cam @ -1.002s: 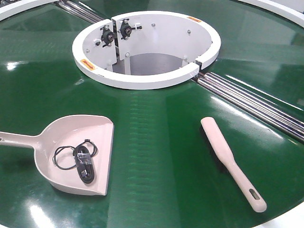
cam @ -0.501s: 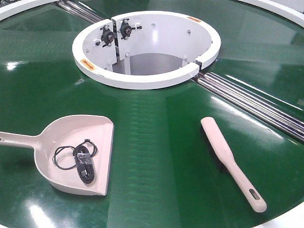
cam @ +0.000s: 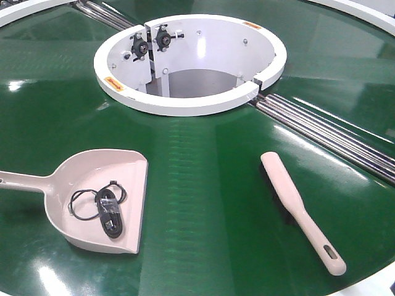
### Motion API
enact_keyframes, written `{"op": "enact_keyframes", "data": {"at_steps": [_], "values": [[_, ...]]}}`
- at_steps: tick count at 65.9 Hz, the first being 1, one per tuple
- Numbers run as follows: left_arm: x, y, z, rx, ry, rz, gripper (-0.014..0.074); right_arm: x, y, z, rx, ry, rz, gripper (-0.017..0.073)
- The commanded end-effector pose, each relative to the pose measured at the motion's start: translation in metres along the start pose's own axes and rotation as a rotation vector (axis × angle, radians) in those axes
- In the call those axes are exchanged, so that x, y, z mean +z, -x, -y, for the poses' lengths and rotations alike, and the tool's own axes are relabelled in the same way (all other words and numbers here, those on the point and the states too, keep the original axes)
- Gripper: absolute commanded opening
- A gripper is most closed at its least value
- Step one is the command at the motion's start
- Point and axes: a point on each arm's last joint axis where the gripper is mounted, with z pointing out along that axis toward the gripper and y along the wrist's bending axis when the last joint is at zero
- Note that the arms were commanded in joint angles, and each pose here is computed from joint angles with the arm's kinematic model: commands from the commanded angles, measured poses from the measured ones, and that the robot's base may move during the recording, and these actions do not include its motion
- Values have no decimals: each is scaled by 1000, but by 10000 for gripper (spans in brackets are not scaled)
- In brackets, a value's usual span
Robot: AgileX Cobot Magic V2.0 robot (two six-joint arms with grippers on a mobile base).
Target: Clean and inspect green conveyor with broom and dustpan
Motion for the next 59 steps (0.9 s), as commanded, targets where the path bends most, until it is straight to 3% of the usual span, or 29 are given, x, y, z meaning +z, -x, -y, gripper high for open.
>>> {"op": "enact_keyframes", "data": {"at_steps": [1,4,11,25,59], "values": [[0,-2,-1,-10,5,58,-7,1,5,5,48,-59,71,-10],[0,-2,-1,-10,5,58,-7,-1,0,5,64,-73,70,-10],[0,-2,-1,-10,5,58,-7,-6,-14,5,26,-88,94,-10],[0,-2,-1,-10,5,58,-7,-11,-52,2,18,-99,132,-10],[0,-2,-1,-10,5,57,-7,-11,-51,2,31,-98,126,-10]]}}
